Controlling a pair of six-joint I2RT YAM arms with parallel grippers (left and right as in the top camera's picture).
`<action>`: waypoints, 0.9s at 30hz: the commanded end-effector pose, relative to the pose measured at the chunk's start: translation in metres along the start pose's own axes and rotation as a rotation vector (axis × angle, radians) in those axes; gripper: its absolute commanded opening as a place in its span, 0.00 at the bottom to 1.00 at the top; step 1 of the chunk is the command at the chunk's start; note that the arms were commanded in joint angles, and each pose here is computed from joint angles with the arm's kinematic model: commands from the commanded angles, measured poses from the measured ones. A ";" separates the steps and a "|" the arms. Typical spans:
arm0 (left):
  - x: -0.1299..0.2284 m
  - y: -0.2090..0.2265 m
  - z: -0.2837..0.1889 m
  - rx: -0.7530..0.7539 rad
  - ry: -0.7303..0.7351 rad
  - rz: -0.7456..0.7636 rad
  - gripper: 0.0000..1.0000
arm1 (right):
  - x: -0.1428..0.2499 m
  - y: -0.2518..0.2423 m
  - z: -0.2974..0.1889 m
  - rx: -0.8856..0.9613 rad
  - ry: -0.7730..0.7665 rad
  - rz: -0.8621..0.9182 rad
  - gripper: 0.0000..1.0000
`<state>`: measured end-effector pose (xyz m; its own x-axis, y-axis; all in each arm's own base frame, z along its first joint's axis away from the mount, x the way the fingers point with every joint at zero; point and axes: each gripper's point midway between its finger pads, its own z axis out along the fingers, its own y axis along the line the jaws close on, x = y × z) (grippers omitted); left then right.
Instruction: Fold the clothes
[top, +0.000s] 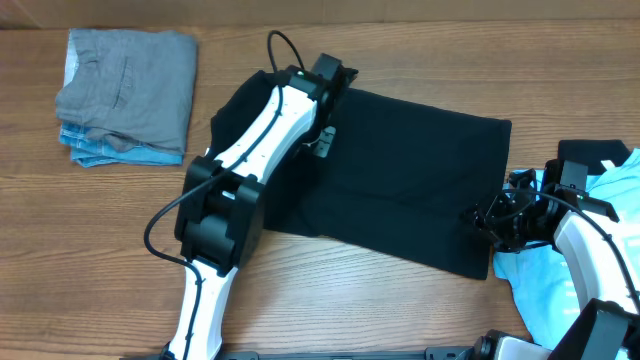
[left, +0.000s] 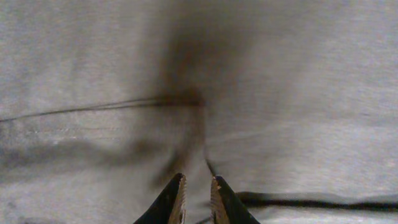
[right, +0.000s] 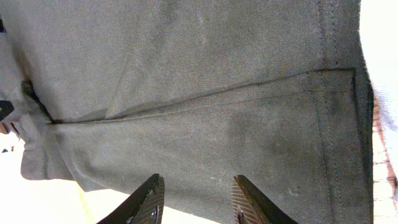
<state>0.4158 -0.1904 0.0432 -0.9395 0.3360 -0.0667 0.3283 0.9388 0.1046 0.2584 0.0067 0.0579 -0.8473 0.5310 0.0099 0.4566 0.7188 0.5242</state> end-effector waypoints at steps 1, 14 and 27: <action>-0.005 -0.005 -0.001 0.010 -0.012 -0.001 0.20 | -0.010 0.006 -0.009 -0.008 -0.043 -0.026 0.39; 0.039 0.134 -0.012 -0.227 0.164 -0.276 0.54 | 0.015 -0.051 -0.017 0.308 -0.011 0.292 0.51; 0.066 0.133 0.020 0.258 0.235 -0.271 0.51 | 0.052 -0.067 0.024 0.236 0.051 0.420 0.28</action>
<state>0.4128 -0.0202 0.0477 -0.9910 -0.0265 0.1311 -0.0328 0.9984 -0.0463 0.1931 -0.0051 0.0068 -0.6157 0.7575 0.2171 0.7853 0.5675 0.2473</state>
